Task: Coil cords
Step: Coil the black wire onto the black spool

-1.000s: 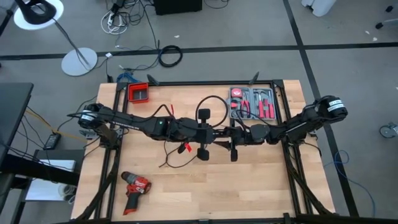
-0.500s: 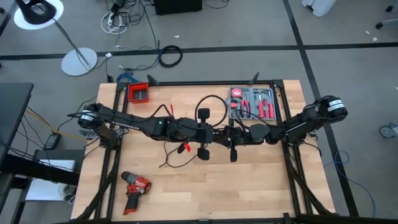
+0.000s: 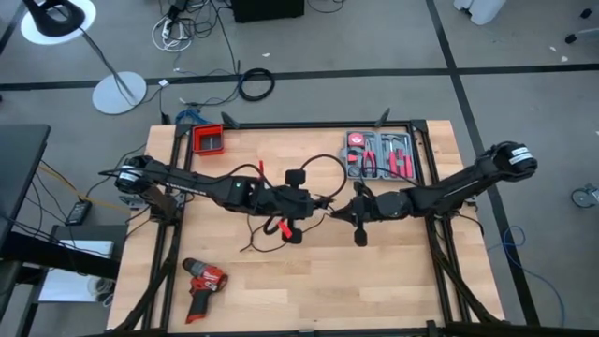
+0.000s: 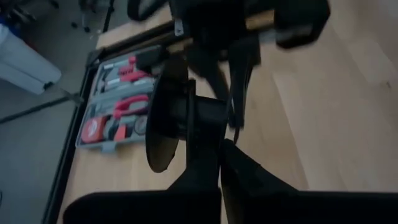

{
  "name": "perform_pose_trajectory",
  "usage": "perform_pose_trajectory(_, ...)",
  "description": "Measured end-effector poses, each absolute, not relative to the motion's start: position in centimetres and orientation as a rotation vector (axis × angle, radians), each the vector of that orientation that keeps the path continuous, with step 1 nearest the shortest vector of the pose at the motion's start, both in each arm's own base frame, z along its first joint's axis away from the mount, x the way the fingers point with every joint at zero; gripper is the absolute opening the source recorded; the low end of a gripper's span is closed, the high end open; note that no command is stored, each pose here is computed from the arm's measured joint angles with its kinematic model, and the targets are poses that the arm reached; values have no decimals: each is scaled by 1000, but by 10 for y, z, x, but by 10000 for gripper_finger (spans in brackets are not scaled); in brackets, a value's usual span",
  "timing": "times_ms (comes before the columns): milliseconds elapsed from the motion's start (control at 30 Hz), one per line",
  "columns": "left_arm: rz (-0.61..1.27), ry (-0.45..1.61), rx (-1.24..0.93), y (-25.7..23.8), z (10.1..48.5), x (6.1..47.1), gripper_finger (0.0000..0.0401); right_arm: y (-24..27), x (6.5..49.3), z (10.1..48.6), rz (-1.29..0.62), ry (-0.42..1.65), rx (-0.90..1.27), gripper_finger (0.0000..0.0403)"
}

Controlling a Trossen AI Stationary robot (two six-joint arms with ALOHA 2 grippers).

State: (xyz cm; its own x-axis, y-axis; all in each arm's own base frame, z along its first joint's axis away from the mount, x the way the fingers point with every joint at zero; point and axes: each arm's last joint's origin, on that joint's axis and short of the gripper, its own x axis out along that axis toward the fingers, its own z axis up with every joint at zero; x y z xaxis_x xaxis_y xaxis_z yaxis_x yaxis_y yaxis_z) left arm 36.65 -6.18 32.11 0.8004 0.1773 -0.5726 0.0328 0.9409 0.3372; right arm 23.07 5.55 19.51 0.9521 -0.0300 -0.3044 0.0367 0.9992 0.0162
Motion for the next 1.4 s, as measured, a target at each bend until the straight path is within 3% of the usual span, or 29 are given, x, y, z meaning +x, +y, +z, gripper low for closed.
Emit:
perform_pose_trajectory(267,85,682,350,-60,318,364,0,63,218,213,21,293,21,3)
perform_pose_trajectory(433,78,697,340,-56,317,364,0,69,219,238,63,397,-67,3)
perform_pose_trajectory(767,-65,680,169,-59,297,366,0,73,224,288,155,434,-146,3)
perform_pose_trajectory(1200,-271,537,51,-66,278,370,0,74,226,294,218,389,-242,4)
perform_pose_trajectory(1400,-277,568,41,-66,276,369,0,70,223,303,245,456,-195,4)
